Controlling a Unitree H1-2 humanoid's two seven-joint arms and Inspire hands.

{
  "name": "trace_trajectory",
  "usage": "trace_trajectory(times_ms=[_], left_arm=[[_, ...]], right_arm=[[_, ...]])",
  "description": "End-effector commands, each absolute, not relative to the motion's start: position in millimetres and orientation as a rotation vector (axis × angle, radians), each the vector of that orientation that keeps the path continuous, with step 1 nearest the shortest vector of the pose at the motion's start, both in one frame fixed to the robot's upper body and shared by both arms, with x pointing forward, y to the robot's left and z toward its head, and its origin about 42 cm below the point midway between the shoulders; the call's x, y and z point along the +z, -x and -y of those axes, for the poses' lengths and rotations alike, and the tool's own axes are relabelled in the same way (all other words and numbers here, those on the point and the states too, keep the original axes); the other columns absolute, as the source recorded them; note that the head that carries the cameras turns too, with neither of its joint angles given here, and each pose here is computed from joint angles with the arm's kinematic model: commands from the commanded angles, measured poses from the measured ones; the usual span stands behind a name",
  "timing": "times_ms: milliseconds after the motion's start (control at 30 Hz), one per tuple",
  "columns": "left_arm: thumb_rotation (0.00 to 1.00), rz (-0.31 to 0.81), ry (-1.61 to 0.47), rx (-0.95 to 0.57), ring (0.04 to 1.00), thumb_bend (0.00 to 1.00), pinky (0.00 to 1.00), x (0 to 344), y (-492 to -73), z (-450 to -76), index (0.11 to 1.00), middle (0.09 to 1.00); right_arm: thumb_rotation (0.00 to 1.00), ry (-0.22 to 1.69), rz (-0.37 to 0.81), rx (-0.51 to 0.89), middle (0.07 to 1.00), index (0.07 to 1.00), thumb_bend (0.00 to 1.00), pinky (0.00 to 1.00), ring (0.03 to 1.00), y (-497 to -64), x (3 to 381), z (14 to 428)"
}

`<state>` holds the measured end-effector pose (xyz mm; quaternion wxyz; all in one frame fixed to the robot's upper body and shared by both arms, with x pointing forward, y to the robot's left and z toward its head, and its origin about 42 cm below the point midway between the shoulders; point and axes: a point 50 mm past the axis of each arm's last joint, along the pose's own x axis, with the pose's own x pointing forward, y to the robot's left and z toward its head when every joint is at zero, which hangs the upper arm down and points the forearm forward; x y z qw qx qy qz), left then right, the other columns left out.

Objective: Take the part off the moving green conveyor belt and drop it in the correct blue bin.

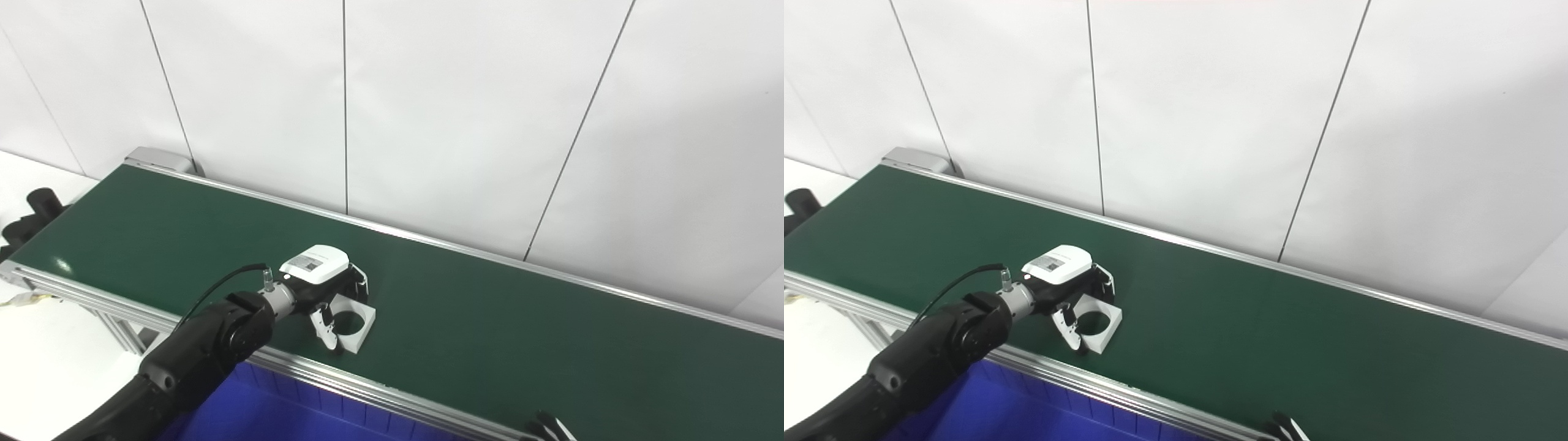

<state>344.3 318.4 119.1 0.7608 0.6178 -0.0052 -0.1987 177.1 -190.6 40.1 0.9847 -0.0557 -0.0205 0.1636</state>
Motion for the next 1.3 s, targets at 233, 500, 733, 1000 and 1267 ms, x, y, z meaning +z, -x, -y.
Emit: trace_trajectory(times_ms=[233,500,733,1000,1267], left_arm=[[0.0,0.089,-1.343,-0.386,0.576,0.52,0.67,138.2,-347.5,-330.1,0.477,0.506],[0.0,0.174,-1.254,-0.355,0.553,0.52,0.65,173.1,-323.0,-330.6,0.493,0.484],[0.0,0.223,-1.205,-0.302,0.579,0.52,0.69,203.9,-292.9,-337.3,0.503,0.478],[0.0,0.264,-1.149,-0.28,0.527,0.52,0.59,220.2,-262.8,-337.1,0.506,0.47],[0.0,0.286,-1.133,-0.301,0.499,0.52,0.55,228.1,-231.3,-329.7,0.512,0.46]], right_arm=[[0.87,0.102,0.113,0.33,0.829,0.878,0.72,0.68,0.771,-180.8,52.7,190.6],[0.88,0.106,0.115,0.327,0.825,0.874,0.74,0.68,0.769,-180.9,53.5,189.7],[0.88,0.105,0.113,0.33,0.826,0.873,0.74,0.68,0.767,-181.6,52.6,188.8],[0.87,0.105,0.118,0.329,0.822,0.867,0.72,0.67,0.76,-181.4,52.7,189.1],[0.86,0.104,0.117,0.33,0.823,0.869,0.71,0.67,0.758,-180.3,54.6,190.5]])
